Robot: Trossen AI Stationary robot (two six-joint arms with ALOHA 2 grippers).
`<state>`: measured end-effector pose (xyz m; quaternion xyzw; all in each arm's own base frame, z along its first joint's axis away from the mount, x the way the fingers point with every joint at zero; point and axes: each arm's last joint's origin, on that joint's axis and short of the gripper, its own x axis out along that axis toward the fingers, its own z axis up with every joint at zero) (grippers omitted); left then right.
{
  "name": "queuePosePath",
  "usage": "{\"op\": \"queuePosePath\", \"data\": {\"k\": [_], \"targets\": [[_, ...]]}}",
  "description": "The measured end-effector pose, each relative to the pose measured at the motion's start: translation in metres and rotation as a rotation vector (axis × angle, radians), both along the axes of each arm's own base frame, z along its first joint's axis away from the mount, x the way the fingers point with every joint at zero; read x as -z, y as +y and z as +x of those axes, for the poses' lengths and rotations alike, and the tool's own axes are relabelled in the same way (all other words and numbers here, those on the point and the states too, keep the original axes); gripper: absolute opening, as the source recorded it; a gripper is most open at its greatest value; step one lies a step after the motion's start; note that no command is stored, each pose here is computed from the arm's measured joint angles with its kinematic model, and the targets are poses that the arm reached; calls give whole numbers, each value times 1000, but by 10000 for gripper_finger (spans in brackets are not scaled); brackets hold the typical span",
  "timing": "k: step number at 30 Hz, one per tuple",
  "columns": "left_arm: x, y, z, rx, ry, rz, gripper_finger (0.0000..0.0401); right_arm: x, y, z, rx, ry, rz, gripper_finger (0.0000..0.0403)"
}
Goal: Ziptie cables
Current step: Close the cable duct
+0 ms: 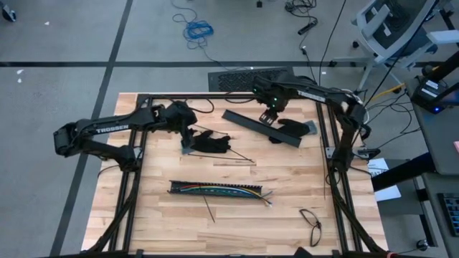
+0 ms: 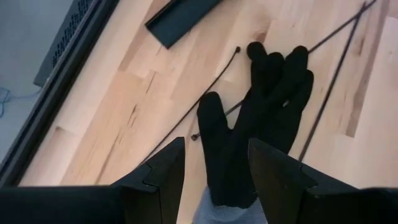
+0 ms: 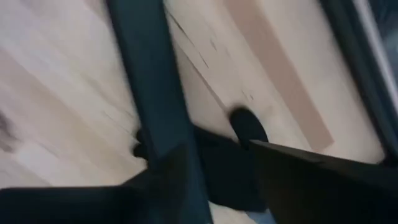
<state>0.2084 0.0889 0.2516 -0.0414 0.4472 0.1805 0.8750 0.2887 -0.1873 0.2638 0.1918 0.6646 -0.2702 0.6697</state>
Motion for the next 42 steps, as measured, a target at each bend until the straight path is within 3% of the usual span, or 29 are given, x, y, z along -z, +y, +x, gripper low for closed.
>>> {"op": "queuePosePath", "data": {"k": [4,8,13,23,35,42], "targets": [[-3,-1,-3,11,-8,13,173,24,-13,2,-1,87,44,221],[-4,-1,-4,7,-13,16,173,39,-18,8,-4,108,52,238],[-4,-1,-4,5,-9,14,173,62,-20,14,2,110,138,220],[-3,-1,-5,3,5,10,173,92,-17,7,27,70,213,190],[-3,-1,-5,-4,3,6,173,108,-27,0,65,-22,243,171],[-3,-1,-5,-6,2,4,173,120,-32,-15,126,-33,291,134]]}}
